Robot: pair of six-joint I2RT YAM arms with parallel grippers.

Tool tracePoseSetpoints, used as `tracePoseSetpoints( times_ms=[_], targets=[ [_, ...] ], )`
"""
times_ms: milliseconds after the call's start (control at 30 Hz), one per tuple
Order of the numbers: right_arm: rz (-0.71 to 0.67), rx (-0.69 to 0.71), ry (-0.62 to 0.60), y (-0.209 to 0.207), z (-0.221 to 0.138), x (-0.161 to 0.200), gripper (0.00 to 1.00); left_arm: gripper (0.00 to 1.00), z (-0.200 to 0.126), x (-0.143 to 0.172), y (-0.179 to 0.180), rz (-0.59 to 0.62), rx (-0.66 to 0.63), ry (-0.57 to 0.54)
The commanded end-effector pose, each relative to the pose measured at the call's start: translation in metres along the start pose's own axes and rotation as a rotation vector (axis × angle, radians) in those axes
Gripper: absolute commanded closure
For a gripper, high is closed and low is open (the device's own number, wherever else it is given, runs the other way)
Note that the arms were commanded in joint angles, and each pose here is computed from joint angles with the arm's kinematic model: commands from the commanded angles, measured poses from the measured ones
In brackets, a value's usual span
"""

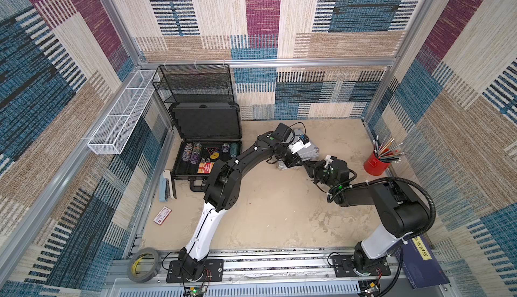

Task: Open the poker set cases
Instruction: Open the fastener on the poker set case, then place the poker set case at the center of the board.

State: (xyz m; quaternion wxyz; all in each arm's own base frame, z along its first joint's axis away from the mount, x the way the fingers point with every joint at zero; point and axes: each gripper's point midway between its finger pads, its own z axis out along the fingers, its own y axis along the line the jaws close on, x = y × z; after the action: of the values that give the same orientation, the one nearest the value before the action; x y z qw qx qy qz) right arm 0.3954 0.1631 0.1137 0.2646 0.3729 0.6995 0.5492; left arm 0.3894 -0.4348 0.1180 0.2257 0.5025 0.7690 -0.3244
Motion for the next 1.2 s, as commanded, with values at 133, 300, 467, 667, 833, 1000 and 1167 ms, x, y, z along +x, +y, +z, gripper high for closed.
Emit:
tracePoseSetpoints(
  times_ms=[133,300,467,667,833,1000,1167],
  targets=[
    [-0.108,-0.142,0.003,0.046,-0.004,0.001,0.87,1.00,0.002,0.009,-0.020,-0.006,0.089,0.016],
    [-0.147,-0.026,0.008,0.012,-0.018,0.002,0.87,1.00,0.006,0.019,-0.011,-0.003,0.054,0.026],
    [-0.167,0.062,-0.002,-0.016,-0.034,-0.006,0.86,1.00,0.013,0.040,-0.006,-0.008,0.029,0.077],
    [-0.206,0.109,-0.031,-0.025,-0.043,-0.023,0.85,1.00,0.021,0.071,0.008,-0.012,-0.050,0.163],
    [-0.231,0.125,-0.040,-0.025,-0.043,-0.030,0.84,1.00,0.025,0.083,0.010,-0.013,-0.073,0.199],
    [-0.251,0.143,-0.033,-0.031,-0.042,-0.033,0.82,0.88,0.029,0.088,0.005,0.003,-0.087,0.224],
    [-0.260,0.170,-0.019,-0.040,-0.042,-0.032,0.78,0.78,0.032,0.093,-0.001,0.022,-0.101,0.249]
  ],
)
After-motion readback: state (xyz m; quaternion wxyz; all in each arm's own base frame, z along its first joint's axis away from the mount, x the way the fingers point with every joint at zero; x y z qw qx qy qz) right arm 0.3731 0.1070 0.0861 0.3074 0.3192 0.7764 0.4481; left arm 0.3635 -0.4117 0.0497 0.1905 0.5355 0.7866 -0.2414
